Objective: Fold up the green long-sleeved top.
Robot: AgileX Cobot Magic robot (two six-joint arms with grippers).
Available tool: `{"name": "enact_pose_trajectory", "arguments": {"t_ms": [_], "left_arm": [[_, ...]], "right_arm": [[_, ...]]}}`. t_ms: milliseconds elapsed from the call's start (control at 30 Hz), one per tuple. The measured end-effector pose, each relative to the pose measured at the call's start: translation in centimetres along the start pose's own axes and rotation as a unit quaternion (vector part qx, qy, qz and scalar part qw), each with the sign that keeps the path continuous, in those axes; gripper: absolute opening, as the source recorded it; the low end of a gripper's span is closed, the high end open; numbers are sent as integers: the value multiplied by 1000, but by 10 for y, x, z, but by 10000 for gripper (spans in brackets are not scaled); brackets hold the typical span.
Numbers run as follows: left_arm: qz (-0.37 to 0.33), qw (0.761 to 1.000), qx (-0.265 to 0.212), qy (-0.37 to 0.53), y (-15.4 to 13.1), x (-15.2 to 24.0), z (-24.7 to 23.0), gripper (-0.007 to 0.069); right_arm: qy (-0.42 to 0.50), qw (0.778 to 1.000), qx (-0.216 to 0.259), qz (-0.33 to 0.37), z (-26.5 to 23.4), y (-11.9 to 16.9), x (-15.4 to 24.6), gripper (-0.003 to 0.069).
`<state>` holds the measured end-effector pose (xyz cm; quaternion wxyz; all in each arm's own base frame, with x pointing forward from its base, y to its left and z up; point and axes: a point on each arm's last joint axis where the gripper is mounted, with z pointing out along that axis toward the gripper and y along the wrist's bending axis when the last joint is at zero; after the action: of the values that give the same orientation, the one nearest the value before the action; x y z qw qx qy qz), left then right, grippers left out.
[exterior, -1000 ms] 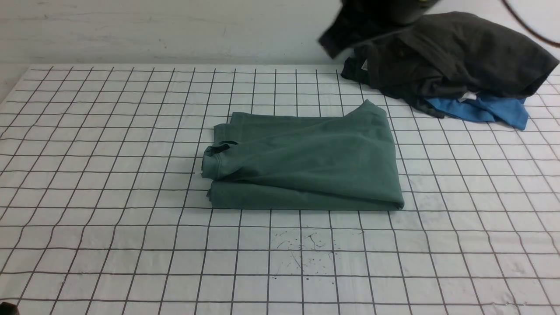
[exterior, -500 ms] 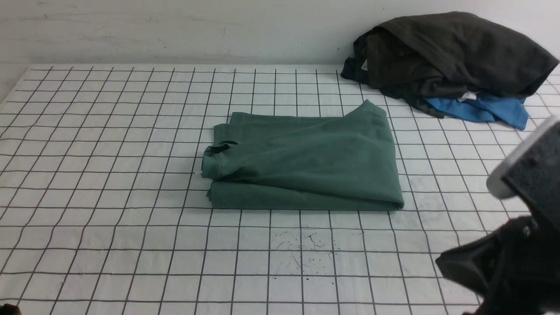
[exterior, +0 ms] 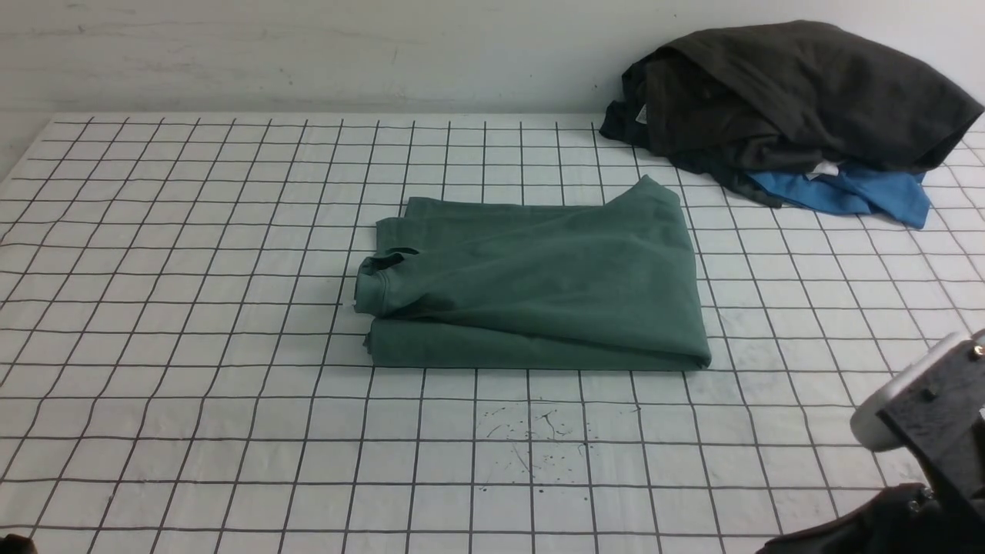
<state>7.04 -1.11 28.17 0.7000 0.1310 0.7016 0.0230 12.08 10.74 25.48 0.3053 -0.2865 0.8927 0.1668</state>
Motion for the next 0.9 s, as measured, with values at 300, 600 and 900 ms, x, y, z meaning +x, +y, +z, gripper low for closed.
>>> {"name": "enact_pose_trajectory", "arguments": {"t_ms": [300,600,900], "left_arm": [[0,1000,0,0,0,0,0,22],[0,1000,0,0,0,0,0,22],[0,1000,0,0,0,0,0,22]], "right_arm": [[-164,980,91,-71,-34,-21,43,13],[-398,886,237,9,-53,-38,98,13],[-366,880,275,129,-25,-50,128,13]]}}
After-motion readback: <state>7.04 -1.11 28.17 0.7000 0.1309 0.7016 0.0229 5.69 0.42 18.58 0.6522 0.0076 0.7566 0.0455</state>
